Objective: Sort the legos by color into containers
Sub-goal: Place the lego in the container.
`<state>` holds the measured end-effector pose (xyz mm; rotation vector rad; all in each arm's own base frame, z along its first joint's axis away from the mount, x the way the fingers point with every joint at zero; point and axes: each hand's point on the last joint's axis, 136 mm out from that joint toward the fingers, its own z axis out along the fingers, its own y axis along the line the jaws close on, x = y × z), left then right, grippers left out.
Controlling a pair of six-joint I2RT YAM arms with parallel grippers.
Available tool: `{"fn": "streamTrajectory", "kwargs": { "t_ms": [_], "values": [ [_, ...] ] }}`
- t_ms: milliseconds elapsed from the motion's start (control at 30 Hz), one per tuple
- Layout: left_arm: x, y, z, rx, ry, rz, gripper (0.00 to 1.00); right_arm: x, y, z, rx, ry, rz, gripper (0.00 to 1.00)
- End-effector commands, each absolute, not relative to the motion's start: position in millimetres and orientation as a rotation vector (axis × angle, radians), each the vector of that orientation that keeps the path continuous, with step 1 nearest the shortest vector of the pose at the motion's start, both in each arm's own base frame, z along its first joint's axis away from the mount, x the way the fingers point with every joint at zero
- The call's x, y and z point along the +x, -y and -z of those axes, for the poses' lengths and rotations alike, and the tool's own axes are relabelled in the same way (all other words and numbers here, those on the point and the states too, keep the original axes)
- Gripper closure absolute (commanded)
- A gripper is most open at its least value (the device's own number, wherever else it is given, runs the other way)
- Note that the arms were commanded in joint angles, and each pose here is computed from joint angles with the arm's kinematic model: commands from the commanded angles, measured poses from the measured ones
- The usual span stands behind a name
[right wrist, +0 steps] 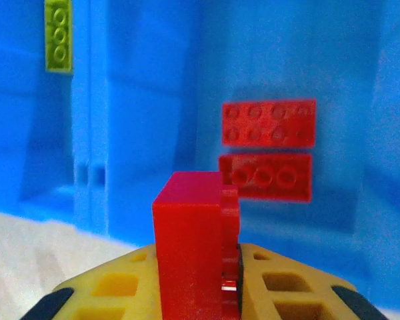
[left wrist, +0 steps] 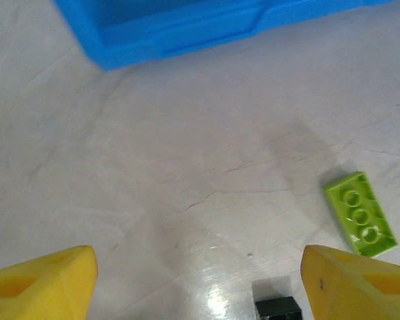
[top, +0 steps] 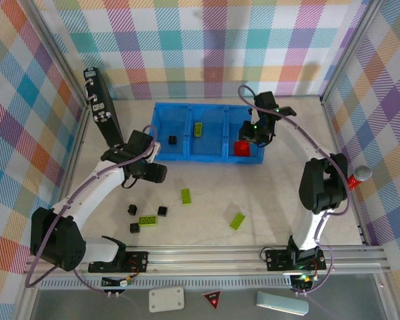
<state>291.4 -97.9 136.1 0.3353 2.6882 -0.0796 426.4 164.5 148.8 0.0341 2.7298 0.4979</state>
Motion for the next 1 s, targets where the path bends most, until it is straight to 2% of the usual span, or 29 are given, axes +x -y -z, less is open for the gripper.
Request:
{"fn": "streamTrajectory", "kwargs": {
  "t_ms": [0, 233, 567, 967],
  "values": [
    [271, 82, -133, 0.198, -2.760, 0.117, 0.19, 453, -167, -143, 0.004, -2.704, -0.466, 0.73],
    [265, 70, -138, 0.184, -2.757, 0.086, 0.18, 485, -191, -120, 0.029, -2.714, -0.590, 0.73],
    [261, 75, -134, 0.107, -2.803, 0.142, 0.19, 492, -210, -84, 0.083, -2.750, -0.740, 0.70],
    [254, 46, -106, -0.196, -2.914, -0.085, 0.20, 486, -211, -81, 0.103, -2.769, -0.766, 0.58]
  ]
}}
